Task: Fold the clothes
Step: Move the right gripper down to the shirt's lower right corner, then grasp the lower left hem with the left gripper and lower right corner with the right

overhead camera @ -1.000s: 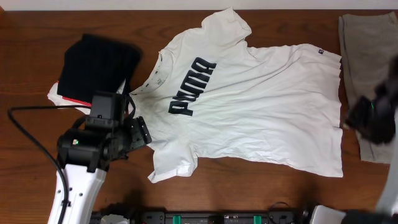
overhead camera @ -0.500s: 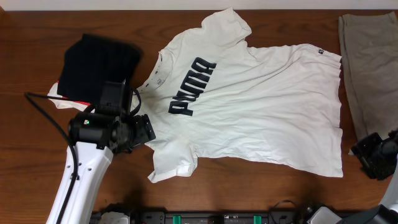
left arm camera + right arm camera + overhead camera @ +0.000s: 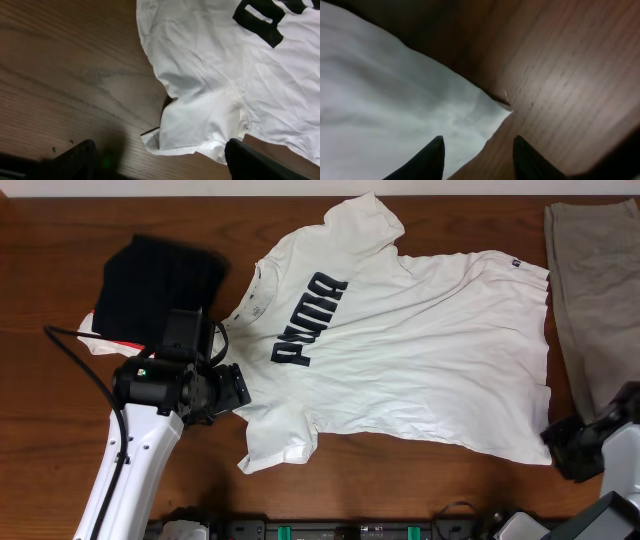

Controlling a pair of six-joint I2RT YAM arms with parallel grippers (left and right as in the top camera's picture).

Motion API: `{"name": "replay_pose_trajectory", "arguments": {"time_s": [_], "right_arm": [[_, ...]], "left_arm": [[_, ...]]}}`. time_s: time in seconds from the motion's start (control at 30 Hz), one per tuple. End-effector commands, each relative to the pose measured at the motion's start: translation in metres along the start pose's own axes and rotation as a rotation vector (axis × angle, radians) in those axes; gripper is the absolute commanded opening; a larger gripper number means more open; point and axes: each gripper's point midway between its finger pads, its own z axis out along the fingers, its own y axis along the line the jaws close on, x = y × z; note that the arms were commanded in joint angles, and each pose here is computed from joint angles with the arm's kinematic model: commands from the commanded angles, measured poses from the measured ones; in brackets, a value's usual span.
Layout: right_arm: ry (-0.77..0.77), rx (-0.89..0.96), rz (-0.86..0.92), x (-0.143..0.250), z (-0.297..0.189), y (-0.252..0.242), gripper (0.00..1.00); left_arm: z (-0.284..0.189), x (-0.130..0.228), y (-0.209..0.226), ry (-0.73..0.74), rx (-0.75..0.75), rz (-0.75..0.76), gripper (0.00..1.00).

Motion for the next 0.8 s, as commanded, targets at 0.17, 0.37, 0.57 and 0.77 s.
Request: {"name": "replay_pose_trajectory", "arguments": {"time_s": [0.17, 0.37, 0.57, 0.77], "right_arm": [[0.019, -0.002, -0.112, 0.014, 0.034, -0.004, 0.48], [0.031, 0.002, -0.114, 0.013, 0.04, -0.004, 0.5], [0.046, 0.009, -0.113, 0.013, 0.047, -0.004, 0.29], [0.063, 0.007, -0.112, 0.015, 0.051, -0.004, 0.07]], "left_arm": [[0.003, 0.001, 0.002, 0.006, -0.005, 0.009, 0.84], [0.007, 0.001, 0.002, 0.008, -0.007, -0.003, 0.84], [0.012, 0.003, 0.003, 0.029, -0.02, -0.025, 0.84], [0.022, 0.012, 0.008, 0.097, -0.06, -0.056, 0.84]]}}
